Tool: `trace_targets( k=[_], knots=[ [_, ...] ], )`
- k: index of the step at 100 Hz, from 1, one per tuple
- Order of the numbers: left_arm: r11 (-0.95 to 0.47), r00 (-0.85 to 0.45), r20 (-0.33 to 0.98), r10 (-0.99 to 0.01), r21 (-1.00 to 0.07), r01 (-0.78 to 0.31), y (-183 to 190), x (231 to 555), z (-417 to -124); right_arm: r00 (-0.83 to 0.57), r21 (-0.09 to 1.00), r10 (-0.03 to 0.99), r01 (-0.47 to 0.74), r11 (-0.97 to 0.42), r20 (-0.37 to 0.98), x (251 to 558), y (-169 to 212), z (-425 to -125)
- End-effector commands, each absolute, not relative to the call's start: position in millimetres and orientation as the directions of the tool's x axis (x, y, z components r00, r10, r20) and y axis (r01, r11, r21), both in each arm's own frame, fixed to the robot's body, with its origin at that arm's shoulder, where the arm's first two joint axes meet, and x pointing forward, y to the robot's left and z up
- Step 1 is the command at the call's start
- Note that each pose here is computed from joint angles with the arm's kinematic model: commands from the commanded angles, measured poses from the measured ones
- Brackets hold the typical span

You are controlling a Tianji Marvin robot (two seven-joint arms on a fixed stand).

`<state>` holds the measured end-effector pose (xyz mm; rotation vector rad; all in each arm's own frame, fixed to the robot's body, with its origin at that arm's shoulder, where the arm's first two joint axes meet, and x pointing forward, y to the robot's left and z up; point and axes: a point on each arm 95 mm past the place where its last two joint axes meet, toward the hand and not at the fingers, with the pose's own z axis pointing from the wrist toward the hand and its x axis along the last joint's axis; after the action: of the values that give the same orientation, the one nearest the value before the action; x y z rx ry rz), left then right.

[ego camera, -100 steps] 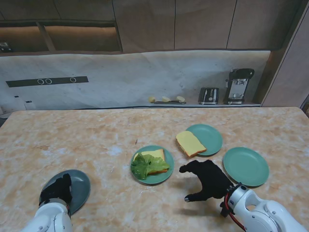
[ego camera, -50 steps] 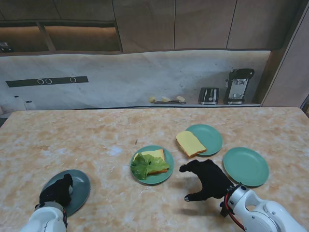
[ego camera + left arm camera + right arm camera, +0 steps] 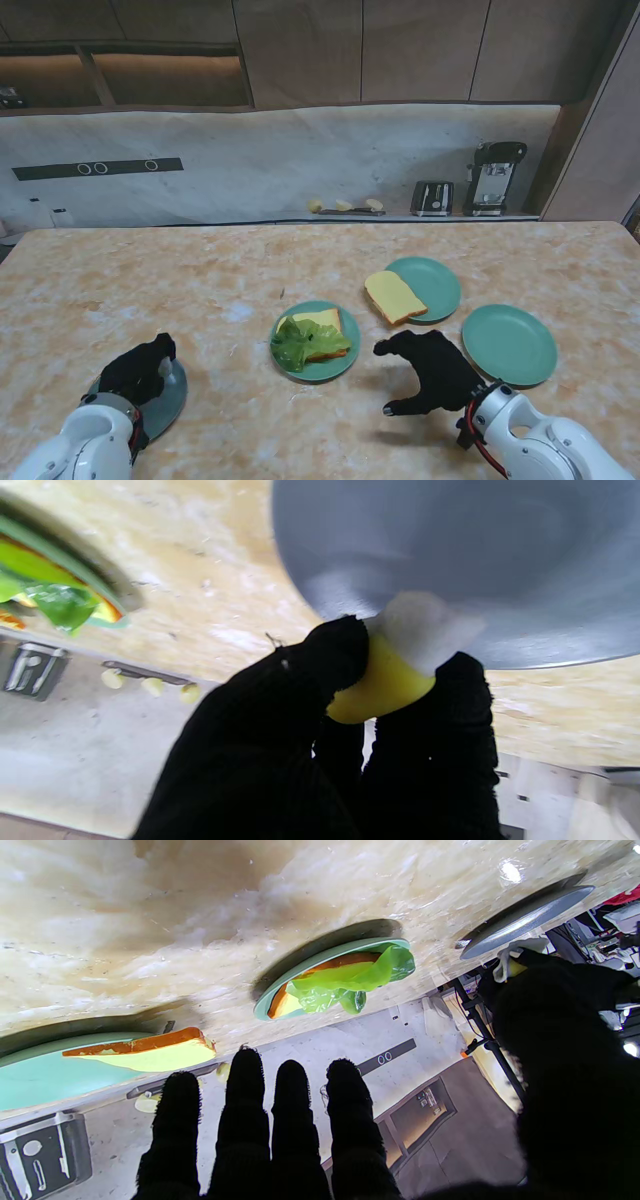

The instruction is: Prepare sandwich (Bread, lettuce, and egg)

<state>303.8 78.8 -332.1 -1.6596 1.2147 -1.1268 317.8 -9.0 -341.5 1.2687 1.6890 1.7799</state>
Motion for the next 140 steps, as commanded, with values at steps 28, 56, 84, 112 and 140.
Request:
trace_targets(
  k=[28,56,84,112,140],
  knots=[
    [-0.287,-0.048,0.320,-0.946,-0.900,-0.329,51,347,-305,-0.501,0.925,0.792,0.323,-0.203,0.348,315,-11,-349],
    [-0.296,-0.206,0.391,-0.897,-0.878,-0.377,10,384,-289,-0.484,0.928,0.808,0.318,-0.196,0.337,315,-16,-350],
    [-0.327,-0.287,0.486,-0.825,-0.826,-0.459,-23,419,-288,-0.466,0.929,0.822,0.319,-0.189,0.327,314,-20,-352],
    [-0.332,-0.325,0.542,-0.775,-0.786,-0.521,-51,434,-291,-0.440,0.931,0.842,0.319,-0.180,0.314,314,-25,-354],
    [-0.330,-0.342,0.585,-0.736,-0.750,-0.572,-75,433,-300,-0.423,0.932,0.854,0.318,-0.173,0.303,313,-29,-354]
  ],
)
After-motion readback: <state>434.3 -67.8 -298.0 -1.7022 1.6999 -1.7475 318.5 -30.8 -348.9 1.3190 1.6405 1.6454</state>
